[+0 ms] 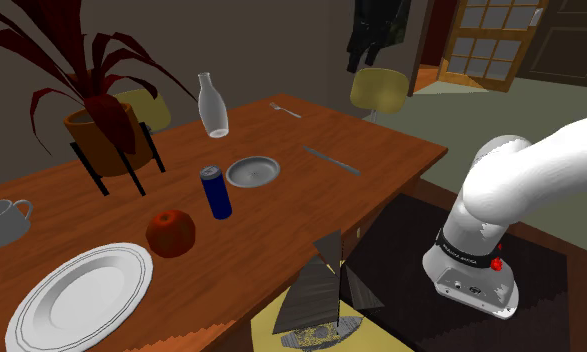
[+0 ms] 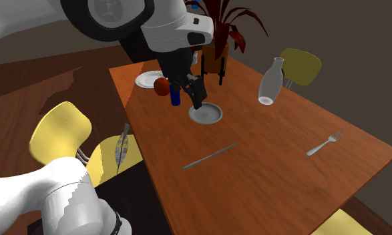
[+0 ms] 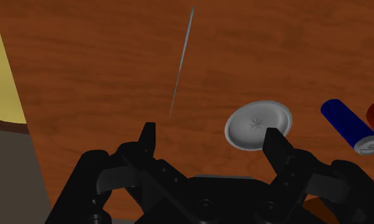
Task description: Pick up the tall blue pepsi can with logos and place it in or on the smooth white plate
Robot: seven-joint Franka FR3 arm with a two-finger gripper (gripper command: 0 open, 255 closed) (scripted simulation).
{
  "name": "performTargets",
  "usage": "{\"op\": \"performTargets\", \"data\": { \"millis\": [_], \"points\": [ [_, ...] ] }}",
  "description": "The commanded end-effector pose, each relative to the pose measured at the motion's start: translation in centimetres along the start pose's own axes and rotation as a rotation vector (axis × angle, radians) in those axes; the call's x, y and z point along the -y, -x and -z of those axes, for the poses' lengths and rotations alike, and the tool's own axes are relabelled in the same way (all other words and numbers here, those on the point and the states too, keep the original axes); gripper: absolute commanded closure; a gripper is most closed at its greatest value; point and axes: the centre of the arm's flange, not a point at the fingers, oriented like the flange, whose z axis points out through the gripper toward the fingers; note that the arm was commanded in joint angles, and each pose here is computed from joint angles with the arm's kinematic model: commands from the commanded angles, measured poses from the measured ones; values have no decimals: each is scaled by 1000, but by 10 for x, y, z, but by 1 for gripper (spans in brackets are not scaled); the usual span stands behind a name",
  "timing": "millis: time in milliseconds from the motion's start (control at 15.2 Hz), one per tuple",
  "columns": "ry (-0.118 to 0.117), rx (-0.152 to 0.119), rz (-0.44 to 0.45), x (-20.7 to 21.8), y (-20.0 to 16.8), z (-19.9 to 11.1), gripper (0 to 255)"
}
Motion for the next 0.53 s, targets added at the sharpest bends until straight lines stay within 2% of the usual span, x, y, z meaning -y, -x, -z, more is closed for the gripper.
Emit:
{"op": "performTargets", "data": {
  "millis": [0, 462],
  "points": [
    [0, 0, 0, 0, 0, 0, 0],
    [1, 52, 40, 73, -47, -41, 0]
  ]
}}
